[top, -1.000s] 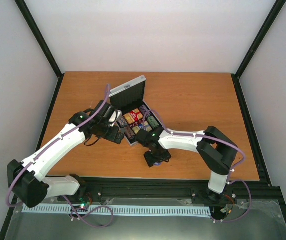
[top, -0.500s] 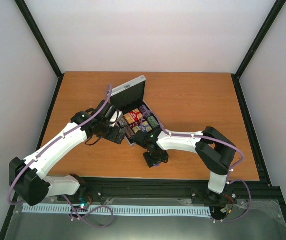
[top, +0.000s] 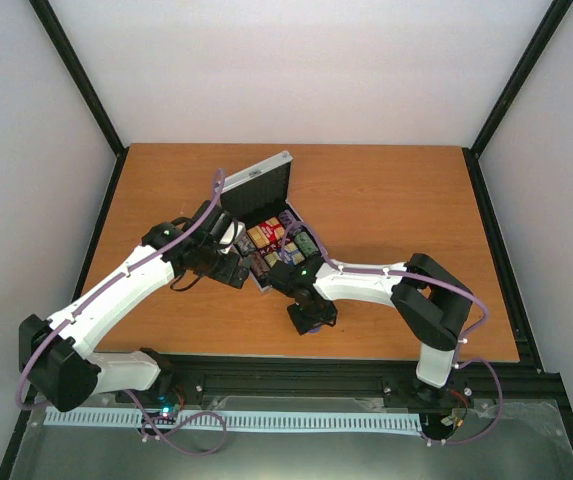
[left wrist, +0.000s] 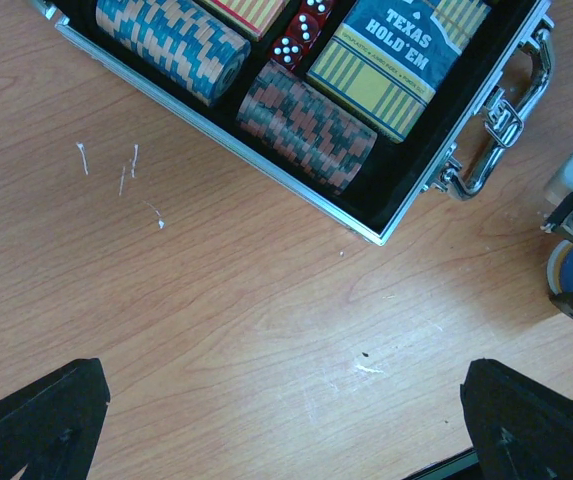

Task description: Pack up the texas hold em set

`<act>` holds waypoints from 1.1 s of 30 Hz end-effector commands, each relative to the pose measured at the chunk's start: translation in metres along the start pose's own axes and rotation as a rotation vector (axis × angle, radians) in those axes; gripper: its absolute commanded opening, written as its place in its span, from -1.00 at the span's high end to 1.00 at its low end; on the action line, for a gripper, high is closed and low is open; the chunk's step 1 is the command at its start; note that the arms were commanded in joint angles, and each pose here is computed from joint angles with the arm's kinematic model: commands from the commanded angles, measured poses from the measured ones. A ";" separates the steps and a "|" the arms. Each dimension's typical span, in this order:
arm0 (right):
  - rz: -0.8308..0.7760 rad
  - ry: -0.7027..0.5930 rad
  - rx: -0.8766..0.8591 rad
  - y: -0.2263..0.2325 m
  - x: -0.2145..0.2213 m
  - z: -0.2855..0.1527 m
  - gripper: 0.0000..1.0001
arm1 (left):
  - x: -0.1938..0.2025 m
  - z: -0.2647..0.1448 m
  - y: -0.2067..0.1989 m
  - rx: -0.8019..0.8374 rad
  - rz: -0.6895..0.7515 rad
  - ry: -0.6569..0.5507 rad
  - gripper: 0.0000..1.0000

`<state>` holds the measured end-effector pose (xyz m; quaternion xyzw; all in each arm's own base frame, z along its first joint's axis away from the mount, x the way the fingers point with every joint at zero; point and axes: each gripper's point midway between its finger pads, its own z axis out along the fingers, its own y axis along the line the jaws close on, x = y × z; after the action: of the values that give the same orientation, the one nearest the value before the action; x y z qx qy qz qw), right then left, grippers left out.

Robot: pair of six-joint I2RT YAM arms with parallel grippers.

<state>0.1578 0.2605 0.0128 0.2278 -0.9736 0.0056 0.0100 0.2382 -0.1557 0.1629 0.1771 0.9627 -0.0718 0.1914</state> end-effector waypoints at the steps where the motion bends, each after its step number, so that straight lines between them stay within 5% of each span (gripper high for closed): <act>1: 0.004 0.038 0.117 -0.025 0.009 0.015 0.25 | -0.004 0.001 0.001 -0.008 0.002 -0.012 -1.00; 15: 0.066 -0.142 0.067 -0.032 -0.057 -0.063 0.23 | -0.004 -0.003 0.004 -0.022 0.001 -0.019 -0.99; 33: 0.061 -0.280 0.002 -0.042 -0.208 -0.069 0.22 | -0.004 -0.013 0.008 -0.038 -0.036 -0.047 -1.00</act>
<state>0.3549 0.3044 0.0798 0.1746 -0.9758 -0.0202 -0.1301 0.2406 -0.1491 0.1688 0.1662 0.9621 -0.0594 0.2080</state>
